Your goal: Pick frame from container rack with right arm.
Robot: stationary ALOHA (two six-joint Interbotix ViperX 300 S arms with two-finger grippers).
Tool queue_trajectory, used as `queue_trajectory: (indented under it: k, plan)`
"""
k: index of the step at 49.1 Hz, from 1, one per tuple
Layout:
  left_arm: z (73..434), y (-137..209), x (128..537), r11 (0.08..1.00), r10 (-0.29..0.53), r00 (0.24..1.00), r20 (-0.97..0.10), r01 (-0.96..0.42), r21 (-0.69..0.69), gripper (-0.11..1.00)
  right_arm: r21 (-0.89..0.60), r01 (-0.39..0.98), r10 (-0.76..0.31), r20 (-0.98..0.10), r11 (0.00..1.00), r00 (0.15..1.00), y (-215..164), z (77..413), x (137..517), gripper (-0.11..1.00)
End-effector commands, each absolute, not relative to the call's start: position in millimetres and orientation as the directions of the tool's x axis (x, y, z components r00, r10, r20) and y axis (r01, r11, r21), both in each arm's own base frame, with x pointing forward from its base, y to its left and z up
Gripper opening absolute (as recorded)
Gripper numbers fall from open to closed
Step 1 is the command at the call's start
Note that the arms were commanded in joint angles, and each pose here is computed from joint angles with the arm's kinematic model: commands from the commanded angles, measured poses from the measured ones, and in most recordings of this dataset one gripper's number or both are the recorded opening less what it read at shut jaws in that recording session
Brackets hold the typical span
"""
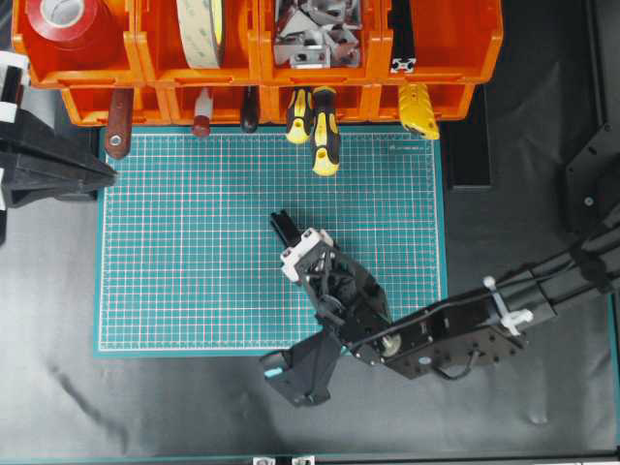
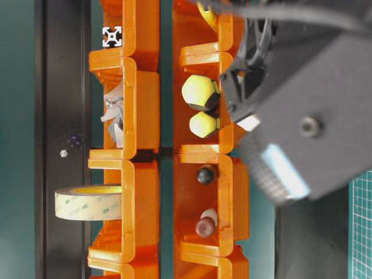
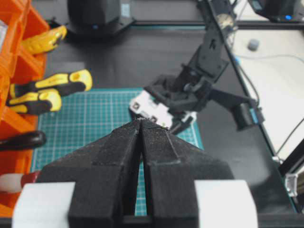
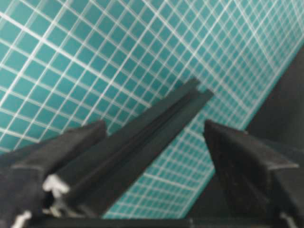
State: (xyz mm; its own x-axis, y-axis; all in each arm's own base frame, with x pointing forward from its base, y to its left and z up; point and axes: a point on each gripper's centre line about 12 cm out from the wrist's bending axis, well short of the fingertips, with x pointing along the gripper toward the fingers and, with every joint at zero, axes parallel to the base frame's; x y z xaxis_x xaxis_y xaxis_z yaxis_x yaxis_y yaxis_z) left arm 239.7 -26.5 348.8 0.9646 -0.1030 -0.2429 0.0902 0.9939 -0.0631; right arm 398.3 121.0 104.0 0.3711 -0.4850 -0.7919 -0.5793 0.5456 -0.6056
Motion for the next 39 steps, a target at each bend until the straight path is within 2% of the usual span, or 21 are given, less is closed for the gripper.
queue_trajectory:
  k: [1,21,39]
  plan:
    - [354,-27,240,0.994,-0.106,0.969,-0.223,0.094,-0.063,0.00,-0.613,-0.554,-0.466,-0.789,0.564,0.400,125,116,400,0.83]
    - [355,-27,238,0.994,-0.106,0.970,-0.217,0.095,-0.062,0.00,-0.616,-0.446,-0.459,-0.785,0.649,0.416,141,122,392,0.84]
    - [352,-27,235,0.994,-0.106,0.970,-0.219,0.095,-0.062,0.00,-0.617,-0.213,-0.496,-0.756,0.758,0.426,145,158,374,0.84]
